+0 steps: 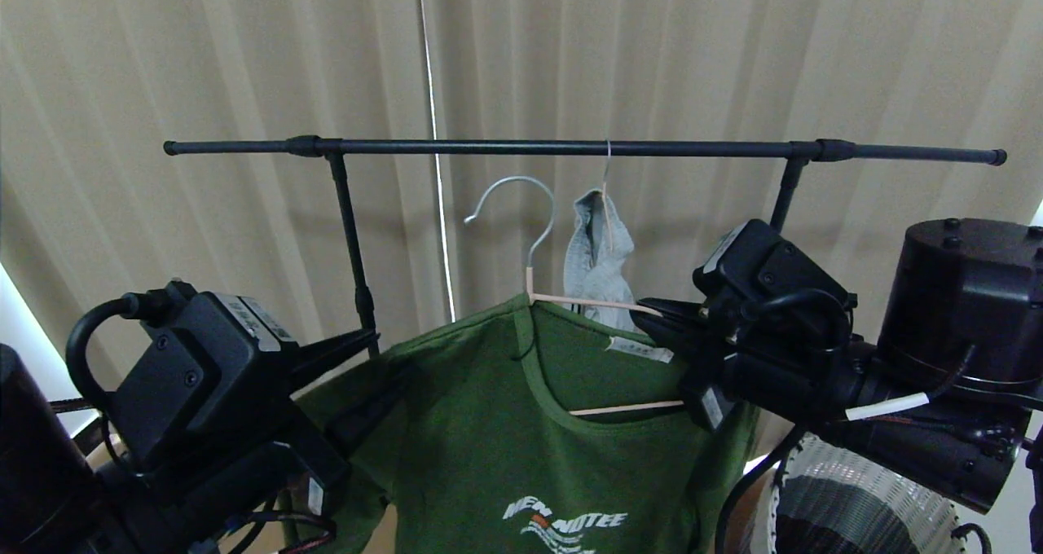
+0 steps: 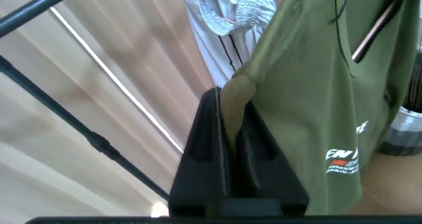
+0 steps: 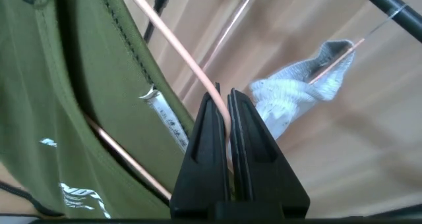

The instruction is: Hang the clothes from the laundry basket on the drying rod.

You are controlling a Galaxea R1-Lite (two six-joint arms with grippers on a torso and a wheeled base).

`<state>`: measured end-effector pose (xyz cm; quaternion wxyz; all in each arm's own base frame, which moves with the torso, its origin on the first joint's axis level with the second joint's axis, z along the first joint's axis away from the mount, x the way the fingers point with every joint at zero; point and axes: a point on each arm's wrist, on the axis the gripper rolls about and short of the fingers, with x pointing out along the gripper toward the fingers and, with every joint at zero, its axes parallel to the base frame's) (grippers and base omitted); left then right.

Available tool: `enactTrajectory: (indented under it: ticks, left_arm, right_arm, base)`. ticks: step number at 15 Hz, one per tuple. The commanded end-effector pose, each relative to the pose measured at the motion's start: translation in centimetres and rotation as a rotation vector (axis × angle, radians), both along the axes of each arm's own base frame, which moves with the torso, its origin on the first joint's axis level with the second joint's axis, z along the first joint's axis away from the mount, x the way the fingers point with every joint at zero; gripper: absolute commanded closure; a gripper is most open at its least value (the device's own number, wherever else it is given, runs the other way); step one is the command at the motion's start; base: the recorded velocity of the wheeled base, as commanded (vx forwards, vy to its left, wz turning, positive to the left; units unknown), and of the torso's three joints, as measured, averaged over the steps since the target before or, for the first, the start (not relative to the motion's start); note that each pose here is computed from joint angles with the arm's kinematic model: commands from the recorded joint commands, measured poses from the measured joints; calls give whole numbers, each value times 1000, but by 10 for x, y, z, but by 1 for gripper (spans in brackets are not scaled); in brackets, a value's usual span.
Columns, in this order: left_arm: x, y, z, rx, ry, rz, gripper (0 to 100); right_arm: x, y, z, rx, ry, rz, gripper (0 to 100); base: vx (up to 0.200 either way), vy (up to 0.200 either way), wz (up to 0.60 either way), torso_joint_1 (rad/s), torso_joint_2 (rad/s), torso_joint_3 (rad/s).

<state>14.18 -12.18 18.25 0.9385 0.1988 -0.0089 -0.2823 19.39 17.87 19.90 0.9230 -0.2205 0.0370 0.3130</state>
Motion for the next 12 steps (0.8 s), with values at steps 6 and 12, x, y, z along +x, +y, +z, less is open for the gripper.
enactTrajectory:
  ticks: [6,12]
  left_arm:
    - [-15,12,1,-58,5,-36,0]
    - [-17,14,-11,-66,65,-27,0]
  right_arm:
    - [-17,-35,7,-45,-81,-39,100]
    - [-45,-74,27,-73,-234,-93,100]
  base:
    - [0,0,0,0,0,0]
    - [0,0,0,0,0,0]
